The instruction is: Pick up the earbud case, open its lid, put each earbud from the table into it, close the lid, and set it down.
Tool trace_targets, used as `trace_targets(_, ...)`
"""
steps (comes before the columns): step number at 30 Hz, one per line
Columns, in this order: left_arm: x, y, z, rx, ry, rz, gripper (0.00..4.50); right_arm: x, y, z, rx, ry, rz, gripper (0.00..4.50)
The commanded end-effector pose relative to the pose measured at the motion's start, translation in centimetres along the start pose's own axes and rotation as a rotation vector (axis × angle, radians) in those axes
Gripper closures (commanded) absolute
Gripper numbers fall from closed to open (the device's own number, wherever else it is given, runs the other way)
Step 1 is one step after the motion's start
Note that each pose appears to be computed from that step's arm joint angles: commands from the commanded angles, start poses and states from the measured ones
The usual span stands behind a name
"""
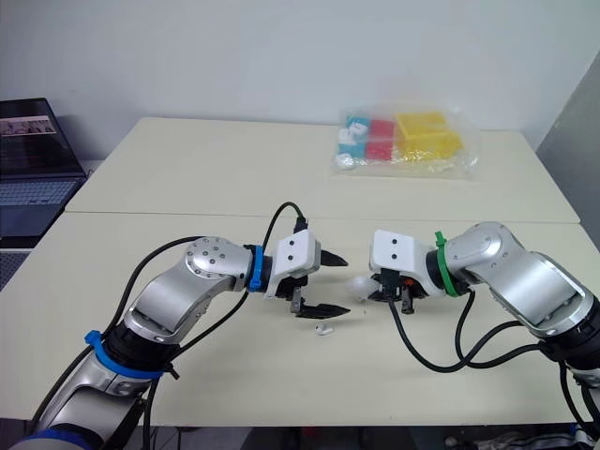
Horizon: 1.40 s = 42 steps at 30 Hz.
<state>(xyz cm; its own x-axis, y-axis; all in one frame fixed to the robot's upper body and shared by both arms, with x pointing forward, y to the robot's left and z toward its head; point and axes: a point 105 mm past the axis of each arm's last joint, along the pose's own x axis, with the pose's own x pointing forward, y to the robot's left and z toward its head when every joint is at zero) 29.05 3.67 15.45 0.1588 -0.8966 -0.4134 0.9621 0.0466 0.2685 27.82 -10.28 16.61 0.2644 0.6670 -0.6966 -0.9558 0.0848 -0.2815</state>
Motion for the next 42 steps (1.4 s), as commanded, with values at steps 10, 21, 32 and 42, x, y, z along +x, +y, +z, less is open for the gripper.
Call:
trace_targets(10,0.6,0.2,1.6,0.060,-0.030,-0.021,0.19,-0.5,-0.3,1.6,-0.031,-0.046,-0.023,3.73)
trace_targets(21,1.1,-0.1,1.2,0.043,-0.009,-0.026,3.55,-0.3,-0.3,2.0,-0.027,-0.060,-0.022,3.73)
trace_targets(32,1.3,-0.4,0.8,0.026,0.004,-0.029,3.74,-0.4,-0.2,2.4,-0.034,-0.078,-0.019,3.73)
trace_targets(42,0.4,0.1,-0.7,-0.097,-0.020,0.012,3.74,-2.6,-0.5,1.1,-0.093,-0.038,-0.050,0.19)
